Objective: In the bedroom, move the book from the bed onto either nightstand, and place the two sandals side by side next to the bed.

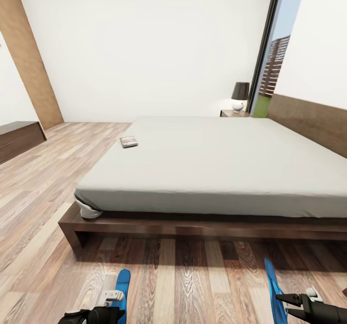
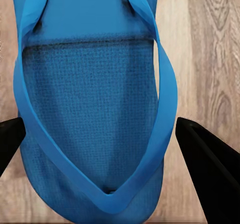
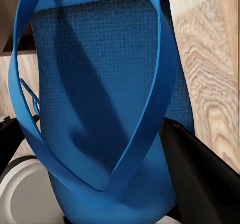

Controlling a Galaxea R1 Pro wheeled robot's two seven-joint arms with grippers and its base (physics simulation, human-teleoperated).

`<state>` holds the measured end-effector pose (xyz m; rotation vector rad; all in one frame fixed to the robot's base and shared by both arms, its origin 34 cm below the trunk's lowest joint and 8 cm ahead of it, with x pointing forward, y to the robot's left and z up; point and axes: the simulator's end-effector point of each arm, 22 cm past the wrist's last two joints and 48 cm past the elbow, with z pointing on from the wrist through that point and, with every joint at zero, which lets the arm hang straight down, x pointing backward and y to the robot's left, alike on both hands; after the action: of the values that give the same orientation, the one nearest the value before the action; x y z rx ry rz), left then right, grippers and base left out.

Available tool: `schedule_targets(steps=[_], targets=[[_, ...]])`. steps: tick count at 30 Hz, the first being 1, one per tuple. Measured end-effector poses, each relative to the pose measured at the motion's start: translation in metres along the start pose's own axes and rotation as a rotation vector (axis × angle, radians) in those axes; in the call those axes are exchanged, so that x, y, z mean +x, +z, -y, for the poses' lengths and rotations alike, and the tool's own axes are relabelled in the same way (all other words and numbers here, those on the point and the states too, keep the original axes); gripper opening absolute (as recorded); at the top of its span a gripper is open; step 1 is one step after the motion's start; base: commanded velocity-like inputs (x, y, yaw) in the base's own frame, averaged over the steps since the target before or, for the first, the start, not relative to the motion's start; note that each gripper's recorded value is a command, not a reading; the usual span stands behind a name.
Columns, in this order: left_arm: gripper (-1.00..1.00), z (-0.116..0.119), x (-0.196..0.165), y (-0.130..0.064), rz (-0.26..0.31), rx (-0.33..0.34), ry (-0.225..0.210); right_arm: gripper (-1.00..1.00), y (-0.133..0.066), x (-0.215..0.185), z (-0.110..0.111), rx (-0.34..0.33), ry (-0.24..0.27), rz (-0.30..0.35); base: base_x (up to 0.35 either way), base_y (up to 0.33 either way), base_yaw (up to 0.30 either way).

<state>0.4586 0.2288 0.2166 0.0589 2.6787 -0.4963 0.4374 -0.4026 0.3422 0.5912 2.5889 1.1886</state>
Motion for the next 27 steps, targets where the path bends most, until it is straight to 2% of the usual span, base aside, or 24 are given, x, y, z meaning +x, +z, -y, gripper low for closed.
schedule_targets(steps=[2, 5, 6, 8, 12, 17, 20, 27], targets=[[-1.0, -0.013, -0.009, -0.004, 0.019, -0.015, 0.006, -1.0, 0.001, 0.001, 0.003, 0.003, 0.006, -0.005, 0.0, 0.0, 0.0], [-1.0, -0.02, -0.058, -0.013, 0.096, -0.03, 0.044, -1.0, 0.004, 0.003, 0.007, 0.009, 0.014, -0.011, 0.0, 0.0, 0.0], [-1.0, -0.02, -0.074, -0.017, 0.101, -0.036, 0.047, -1.0, 0.004, 0.004, 0.008, 0.01, 0.016, -0.014, 0.0, 0.0, 0.0], [-1.0, -0.021, -0.088, -0.023, 0.076, -0.045, 0.036, -1.0, 0.006, 0.005, 0.01, 0.013, 0.021, -0.018, 0.0, 0.0, 0.0], [-1.0, -0.022, -0.087, -0.025, 0.023, -0.055, 0.019, -1.0, 0.009, 0.008, 0.016, 0.021, 0.033, -0.028, 0.0, 0.0, 0.0], [-1.0, -0.057, -0.075, -0.032, -0.007, -0.106, 0.019, -1.0, 0.012, 0.012, 0.023, 0.03, 0.046, -0.04, 0.0, 0.0, 0.0], [-1.0, -0.075, -0.066, -0.032, -0.002, -0.125, 0.025, -1.0, 0.015, 0.014, 0.027, 0.035, 0.054, -0.047, 0.0, 0.0, 0.0], [-1.0, -0.081, -0.055, -0.024, -0.012, -0.126, 0.025, -1.0, 0.019, 0.019, 0.036, 0.048, 0.074, -0.064, 0.0, 0.0, 0.0]])
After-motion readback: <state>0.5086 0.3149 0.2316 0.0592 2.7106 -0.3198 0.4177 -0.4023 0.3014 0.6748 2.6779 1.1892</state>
